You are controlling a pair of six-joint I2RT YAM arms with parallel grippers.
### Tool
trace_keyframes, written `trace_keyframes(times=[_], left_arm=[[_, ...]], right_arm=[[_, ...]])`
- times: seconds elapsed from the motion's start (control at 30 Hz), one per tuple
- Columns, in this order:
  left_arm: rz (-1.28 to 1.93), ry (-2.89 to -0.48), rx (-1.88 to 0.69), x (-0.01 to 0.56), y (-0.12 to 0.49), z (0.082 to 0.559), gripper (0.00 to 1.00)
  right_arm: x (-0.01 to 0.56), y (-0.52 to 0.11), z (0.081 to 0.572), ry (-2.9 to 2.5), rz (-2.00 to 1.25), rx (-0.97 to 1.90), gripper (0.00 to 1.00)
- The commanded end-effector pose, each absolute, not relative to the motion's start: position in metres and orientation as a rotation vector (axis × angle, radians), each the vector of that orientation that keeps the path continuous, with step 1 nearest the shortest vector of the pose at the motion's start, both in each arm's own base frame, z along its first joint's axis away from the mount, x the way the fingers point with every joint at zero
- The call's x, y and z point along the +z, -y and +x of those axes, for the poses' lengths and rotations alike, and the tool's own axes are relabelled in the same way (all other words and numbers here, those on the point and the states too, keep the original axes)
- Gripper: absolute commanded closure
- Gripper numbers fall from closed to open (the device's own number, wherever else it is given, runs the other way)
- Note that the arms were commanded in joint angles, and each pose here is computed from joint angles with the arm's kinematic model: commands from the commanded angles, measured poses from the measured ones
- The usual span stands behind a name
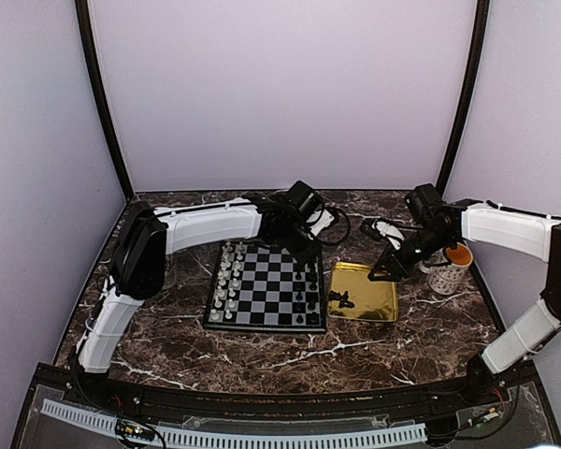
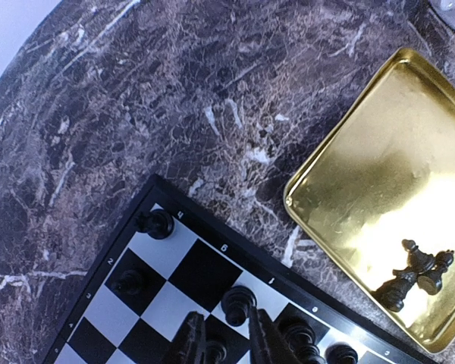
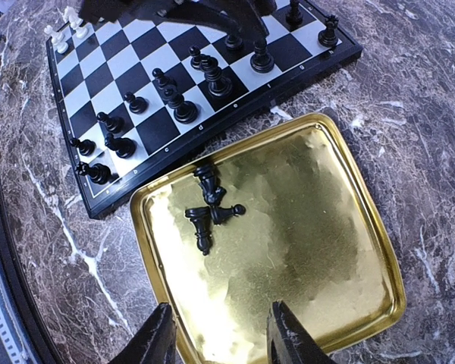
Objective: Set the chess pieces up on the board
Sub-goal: Place the bishop on c8, then pick up the bishop from the storage box.
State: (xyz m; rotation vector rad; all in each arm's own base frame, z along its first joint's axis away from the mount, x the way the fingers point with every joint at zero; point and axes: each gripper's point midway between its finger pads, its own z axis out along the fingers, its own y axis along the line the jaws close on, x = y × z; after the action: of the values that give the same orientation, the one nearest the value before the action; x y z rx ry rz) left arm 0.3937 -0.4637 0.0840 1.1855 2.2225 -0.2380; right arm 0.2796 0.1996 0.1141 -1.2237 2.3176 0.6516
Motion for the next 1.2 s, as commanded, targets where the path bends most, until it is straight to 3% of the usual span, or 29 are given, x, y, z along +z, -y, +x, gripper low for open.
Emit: trace_keyframes(times=[0.0, 0.2, 0.53, 1.17], left_arm=[[1.108, -2.098, -0.353, 0.173, 0.466, 0.385, 0.78], [1.080, -2.058, -0.447, 0.201, 0.458, 0.368, 0.78], [0.969, -2.093, -0.468, 0.196, 0.428, 0.350, 0.79], [0.847, -2.093, -0.631, 0.188, 0.383, 0.300, 0.76]], right_arm=[[0.115, -0.203, 0.281, -2.310, -1.236, 0.680, 0.59], [0.116, -0.206, 0.284, -2.308, -1.243, 0.697, 0.60], [0.103, -0.212, 0.289, -2.328, -1.276, 0.646, 0.64], [0.032, -0.247, 0.275, -2.395, -1.595, 0.393, 0.68]])
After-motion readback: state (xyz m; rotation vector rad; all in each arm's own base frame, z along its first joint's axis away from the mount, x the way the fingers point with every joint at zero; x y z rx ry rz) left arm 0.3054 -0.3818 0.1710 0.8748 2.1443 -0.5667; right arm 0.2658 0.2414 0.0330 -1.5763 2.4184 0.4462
